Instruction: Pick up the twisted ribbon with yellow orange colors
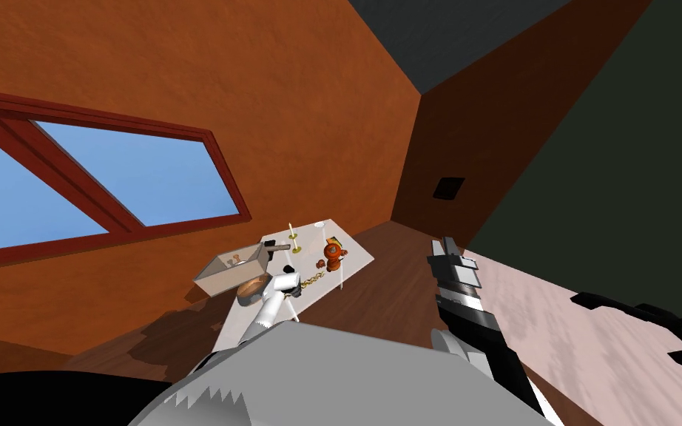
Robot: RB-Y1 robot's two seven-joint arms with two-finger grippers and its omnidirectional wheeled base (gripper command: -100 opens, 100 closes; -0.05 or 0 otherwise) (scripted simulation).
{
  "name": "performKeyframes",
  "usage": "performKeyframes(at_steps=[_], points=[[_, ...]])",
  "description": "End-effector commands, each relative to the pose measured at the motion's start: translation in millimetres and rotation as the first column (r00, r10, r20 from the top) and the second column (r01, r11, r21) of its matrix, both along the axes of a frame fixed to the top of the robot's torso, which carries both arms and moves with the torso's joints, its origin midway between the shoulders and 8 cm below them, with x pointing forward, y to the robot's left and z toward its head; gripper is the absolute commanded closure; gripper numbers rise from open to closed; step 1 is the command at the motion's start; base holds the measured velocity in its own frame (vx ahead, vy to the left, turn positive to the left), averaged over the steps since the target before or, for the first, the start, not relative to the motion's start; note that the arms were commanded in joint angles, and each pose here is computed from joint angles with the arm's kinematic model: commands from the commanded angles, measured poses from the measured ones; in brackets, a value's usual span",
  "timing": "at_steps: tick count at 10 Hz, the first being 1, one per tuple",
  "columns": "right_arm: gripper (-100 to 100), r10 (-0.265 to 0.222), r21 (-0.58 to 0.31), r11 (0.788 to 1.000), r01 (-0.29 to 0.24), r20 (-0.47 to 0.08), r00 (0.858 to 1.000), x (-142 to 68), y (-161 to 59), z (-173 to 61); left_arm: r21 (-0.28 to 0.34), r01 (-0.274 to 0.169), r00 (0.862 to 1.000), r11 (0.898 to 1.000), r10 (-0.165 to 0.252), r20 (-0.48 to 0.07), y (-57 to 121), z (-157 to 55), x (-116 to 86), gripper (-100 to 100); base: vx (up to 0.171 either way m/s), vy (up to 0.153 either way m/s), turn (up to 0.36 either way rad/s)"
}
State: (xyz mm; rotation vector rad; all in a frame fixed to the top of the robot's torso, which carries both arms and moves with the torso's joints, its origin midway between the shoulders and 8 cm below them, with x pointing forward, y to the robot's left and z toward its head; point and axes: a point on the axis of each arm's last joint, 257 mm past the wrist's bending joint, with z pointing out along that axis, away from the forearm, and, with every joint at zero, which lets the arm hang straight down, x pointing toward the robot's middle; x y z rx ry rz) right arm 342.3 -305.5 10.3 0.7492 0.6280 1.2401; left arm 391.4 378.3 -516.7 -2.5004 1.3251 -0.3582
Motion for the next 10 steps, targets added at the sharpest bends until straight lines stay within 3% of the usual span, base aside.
performKeyframes(at_steps=[1,2,6,7,8,10], points=[[0,0.000,0.000,1.000,0.000,0.000,1.000,0.0,0.0,0.0,0.000,0.000,1.000,1.000,0.000,0.000,0.0,0.0,0.0,-100,0.021,0.003,0.002],[0,0.000,0.000,1.000,0.000,0.000,1.000,0.0,0.0,0.0,0.001,0.000,1.000,1.000,0.000,0.002,-0.1,-0.2,0.2,100,0.000,0.000,0.000],[0,0.000,0.000,1.000,0.000,0.000,1.000,0.0,0.0,0.0,0.000,-0.001,1.000,1.000,0.001,0.001,0.0,-0.3,0.0,100,0.000,0.000,0.000],[0,0.000,0.000,1.000,0.000,0.000,1.000,0.0,0.0,0.0,0.000,-0.001,1.000,1.000,0.001,0.000,-0.1,-0.3,-0.2,0,0.000,0.000,0.000],[0,0.000,0.000,1.000,0.000,0.000,1.000,0.0,0.0,0.0,0.000,-0.003,1.000,1.000,0.003,0.000,2.8,7.5,2.8,100,-0.038,-0.009,-0.032],[0,0.000,0.000,1.000,0.000,0.000,1.000,0.0,0.0,0.1,-0.001,-0.007,1.000,1.000,0.007,-0.001,4.8,16.0,5.8,100,-0.059,-0.018,-0.022]])
